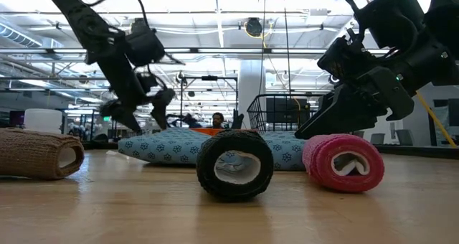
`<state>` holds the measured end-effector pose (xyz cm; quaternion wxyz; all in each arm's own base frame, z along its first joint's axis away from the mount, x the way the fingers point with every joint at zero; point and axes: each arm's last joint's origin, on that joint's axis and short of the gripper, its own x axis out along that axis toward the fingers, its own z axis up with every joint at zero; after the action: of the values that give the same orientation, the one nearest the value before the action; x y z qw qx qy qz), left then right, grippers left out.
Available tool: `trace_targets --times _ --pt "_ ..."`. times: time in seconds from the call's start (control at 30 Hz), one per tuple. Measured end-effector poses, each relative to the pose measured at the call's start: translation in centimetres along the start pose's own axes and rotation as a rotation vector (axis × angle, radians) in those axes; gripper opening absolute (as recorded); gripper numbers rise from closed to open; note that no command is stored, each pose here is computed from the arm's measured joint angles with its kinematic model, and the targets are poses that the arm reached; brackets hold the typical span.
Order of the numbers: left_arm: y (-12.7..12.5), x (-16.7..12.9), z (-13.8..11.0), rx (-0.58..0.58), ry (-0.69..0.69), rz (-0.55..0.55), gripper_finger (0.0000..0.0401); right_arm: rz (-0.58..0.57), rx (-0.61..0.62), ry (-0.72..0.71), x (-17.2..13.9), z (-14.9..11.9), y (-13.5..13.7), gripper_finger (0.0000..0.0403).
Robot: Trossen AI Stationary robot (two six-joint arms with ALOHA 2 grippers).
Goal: Pick & Place Medicine items
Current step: Put the pink bandage into the right orange basket
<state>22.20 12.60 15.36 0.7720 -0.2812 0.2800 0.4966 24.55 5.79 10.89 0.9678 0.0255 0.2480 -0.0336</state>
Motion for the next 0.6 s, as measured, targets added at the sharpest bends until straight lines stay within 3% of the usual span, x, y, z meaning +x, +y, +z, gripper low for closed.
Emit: trace_targets --times 0.13,0.3,0.6 --pt "0.0 -2.1 1.3 0.033 -0.056 -0.09 0.0363 0.0 0.0 -0.001 0.0 0.0 0.0 0.0173" --pt "0.0 -5.9 2.9 0.068 -0.137 -0.285 0.0363 0.002 0.003 -0.012 0.0 0.1 0.0 0.0173" --pt "0.2 -15.1 3.7 0.258 -0.458 -0.599 0.0363 0.007 0.011 -0.037 0.0 0.4 0.1 0.0172"
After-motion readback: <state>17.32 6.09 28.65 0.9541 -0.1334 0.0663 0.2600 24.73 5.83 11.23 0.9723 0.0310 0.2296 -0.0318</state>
